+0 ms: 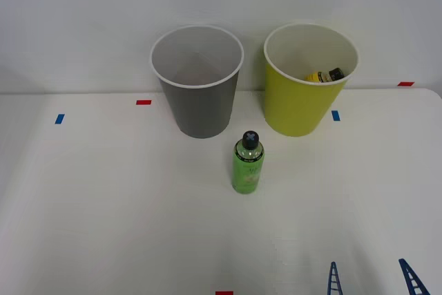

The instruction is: Put cans in the gray bin, plastic bottles in the light green bin

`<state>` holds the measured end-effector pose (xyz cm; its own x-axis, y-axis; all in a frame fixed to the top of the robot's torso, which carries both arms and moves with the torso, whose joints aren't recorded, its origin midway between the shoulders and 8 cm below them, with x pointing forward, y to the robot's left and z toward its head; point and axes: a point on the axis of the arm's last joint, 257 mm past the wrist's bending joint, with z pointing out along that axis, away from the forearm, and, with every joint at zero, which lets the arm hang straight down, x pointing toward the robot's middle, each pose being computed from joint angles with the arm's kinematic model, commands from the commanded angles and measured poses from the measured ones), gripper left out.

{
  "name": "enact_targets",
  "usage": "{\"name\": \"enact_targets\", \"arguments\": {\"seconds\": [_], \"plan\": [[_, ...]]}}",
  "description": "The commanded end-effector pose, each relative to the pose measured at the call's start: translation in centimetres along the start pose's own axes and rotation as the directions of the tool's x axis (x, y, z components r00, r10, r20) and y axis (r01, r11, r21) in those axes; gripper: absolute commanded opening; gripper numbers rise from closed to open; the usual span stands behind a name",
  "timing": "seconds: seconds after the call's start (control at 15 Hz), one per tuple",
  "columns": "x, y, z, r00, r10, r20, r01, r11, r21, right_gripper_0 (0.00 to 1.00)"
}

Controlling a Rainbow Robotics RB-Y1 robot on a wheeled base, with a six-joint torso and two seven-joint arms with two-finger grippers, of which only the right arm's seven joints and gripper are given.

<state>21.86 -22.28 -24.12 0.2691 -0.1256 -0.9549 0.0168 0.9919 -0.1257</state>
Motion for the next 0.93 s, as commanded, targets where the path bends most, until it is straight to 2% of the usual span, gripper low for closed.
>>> {"name": "enact_targets", "arguments": {"seconds": [0.07,0.93], "plan": [[0.00,0.00,0.00,1.000,0.000,0.000,0.000,1.000,0.000,0.96],[0.00,0.00,0.00,1.000,0.000,0.000,0.000,1.000,0.000,0.96]]}}
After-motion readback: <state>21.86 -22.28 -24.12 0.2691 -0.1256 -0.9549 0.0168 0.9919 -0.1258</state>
